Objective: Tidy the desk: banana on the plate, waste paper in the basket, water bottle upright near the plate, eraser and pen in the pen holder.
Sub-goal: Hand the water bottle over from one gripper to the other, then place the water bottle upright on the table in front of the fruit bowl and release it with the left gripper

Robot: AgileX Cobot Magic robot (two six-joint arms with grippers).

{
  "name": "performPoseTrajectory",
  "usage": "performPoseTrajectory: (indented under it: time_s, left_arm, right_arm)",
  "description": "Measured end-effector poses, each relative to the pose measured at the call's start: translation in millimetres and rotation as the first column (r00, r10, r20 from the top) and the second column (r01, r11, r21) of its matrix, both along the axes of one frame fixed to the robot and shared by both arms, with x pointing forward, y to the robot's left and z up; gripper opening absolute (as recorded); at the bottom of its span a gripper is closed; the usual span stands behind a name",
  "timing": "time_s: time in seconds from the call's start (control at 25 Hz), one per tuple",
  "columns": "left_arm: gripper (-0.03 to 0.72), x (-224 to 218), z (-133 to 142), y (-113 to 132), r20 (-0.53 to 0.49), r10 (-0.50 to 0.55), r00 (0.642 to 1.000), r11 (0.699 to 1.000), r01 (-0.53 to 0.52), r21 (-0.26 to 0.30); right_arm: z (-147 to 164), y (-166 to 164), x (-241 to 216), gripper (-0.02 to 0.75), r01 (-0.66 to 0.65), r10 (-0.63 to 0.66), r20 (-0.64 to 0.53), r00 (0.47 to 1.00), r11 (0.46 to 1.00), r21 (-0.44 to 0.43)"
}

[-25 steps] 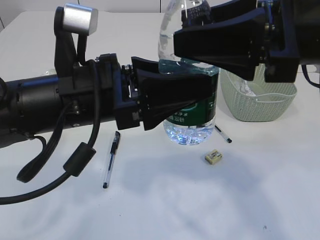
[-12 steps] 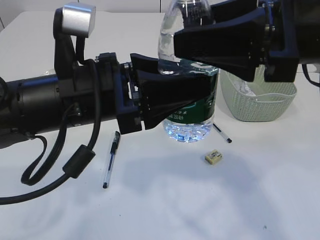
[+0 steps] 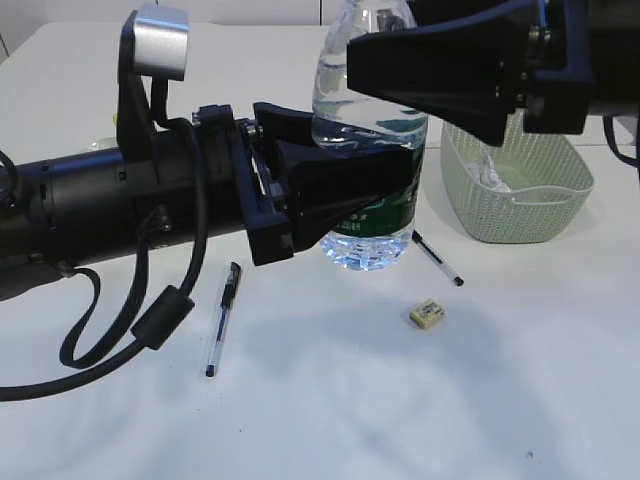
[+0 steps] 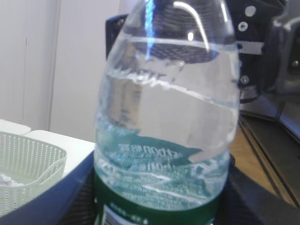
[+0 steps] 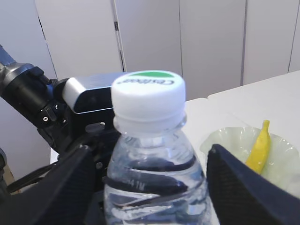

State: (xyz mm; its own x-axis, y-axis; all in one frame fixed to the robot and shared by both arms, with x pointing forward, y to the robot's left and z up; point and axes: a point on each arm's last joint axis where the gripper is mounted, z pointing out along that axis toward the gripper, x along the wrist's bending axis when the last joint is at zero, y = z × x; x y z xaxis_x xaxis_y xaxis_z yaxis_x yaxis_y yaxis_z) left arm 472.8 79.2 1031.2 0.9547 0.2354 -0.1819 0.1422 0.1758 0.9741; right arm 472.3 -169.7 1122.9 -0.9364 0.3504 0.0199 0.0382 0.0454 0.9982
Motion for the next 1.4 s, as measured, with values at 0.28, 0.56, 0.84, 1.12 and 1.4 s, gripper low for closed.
performPoseTrajectory:
  time_s: [0.28,0.56,0.84,1.12,1.4]
  left_arm:
    - [0.441,1,-6,1,-0.005,0.019,1.000,0.999,-0.019,0.037]
    - [0.440,20,-8,22,-0.011,0.106,0.994,0.994,-0.105,0.040]
    - [0.440,34,-9,42,-0.039,0.171,0.985,0.984,-0.169,0.050]
    - [0.439,44,-12,65,-0.050,0.199,0.979,0.978,-0.195,0.078]
    - [0.439,50,-5,94,-0.012,0.241,0.970,0.965,-0.238,0.109]
  right_arm:
    - [-9,-1,-1,0.559,-0.006,0.000,-0.060,0.998,0.995,-0.098]
    - [-10,-4,-12,0.561,-0.024,0.010,-0.068,0.998,0.978,-0.207]
    - [-20,-9,-15,0.561,-0.013,-0.045,-0.178,0.983,0.950,-0.311]
    - [-40,-23,-13,0.561,0.056,-0.256,-0.348,0.902,0.868,-0.494]
    - [-46,-49,-6,0.561,0.188,-0.563,-0.333,0.756,0.674,-0.714]
